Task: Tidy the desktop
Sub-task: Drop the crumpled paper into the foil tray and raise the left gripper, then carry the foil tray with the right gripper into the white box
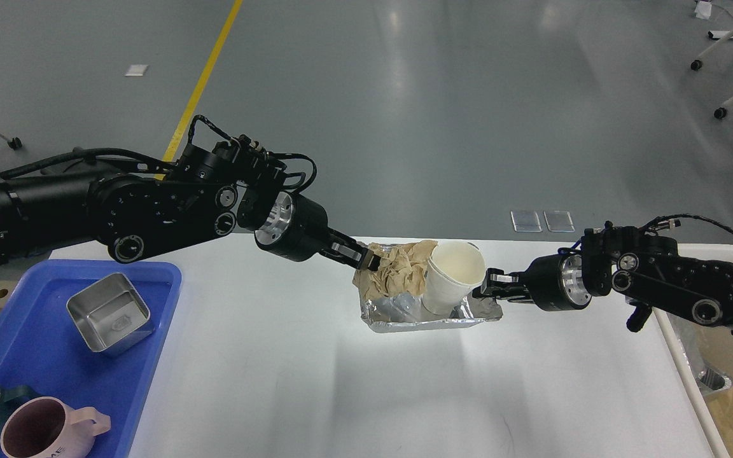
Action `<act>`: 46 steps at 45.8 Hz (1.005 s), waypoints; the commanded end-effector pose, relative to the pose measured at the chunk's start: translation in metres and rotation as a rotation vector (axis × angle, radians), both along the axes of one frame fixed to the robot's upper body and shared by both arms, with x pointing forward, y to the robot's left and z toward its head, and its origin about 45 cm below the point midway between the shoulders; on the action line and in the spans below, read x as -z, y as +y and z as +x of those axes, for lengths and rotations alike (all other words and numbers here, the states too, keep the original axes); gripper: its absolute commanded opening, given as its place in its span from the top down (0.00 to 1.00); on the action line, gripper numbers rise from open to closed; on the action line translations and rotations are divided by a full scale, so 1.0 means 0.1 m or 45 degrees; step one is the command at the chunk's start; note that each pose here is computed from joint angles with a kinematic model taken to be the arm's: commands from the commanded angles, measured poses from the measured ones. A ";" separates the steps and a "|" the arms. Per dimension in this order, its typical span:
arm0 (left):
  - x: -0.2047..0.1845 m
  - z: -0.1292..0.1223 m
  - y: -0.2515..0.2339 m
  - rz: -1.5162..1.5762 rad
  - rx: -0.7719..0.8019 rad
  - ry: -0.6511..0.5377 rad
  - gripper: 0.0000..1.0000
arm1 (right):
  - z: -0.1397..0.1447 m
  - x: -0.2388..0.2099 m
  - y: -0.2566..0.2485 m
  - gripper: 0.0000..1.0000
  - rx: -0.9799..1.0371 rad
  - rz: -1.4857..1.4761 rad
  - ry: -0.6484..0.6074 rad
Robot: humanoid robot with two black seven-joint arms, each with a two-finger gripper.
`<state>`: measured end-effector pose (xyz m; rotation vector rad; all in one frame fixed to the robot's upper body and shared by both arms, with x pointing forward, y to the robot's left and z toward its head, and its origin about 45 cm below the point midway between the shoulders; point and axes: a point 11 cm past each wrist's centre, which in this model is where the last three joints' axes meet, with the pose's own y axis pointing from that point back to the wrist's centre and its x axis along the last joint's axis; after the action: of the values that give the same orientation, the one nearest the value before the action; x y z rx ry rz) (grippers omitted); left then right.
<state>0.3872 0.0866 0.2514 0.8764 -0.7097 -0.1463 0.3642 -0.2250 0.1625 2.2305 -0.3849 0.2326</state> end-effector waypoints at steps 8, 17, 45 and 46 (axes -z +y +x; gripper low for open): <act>-0.04 0.04 -0.14 -0.055 -0.008 -0.038 0.58 | 0.00 0.00 0.00 1.00 0.000 0.000 -0.001; -0.08 0.12 -0.15 -0.101 -0.039 -0.106 0.24 | 0.00 0.00 0.00 1.00 -0.001 -0.001 0.001; -0.49 0.42 -0.07 -0.302 -0.226 -0.138 0.14 | 0.16 -0.09 -0.38 1.00 0.204 0.018 -0.023; -0.51 0.45 -0.04 -0.314 -0.248 -0.140 0.14 | 0.16 -0.10 -0.42 1.00 0.220 0.020 -0.024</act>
<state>0.4165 0.0696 0.2920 0.7344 -0.7595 0.0704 0.3742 -0.2454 0.1682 2.2224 -0.5067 0.1857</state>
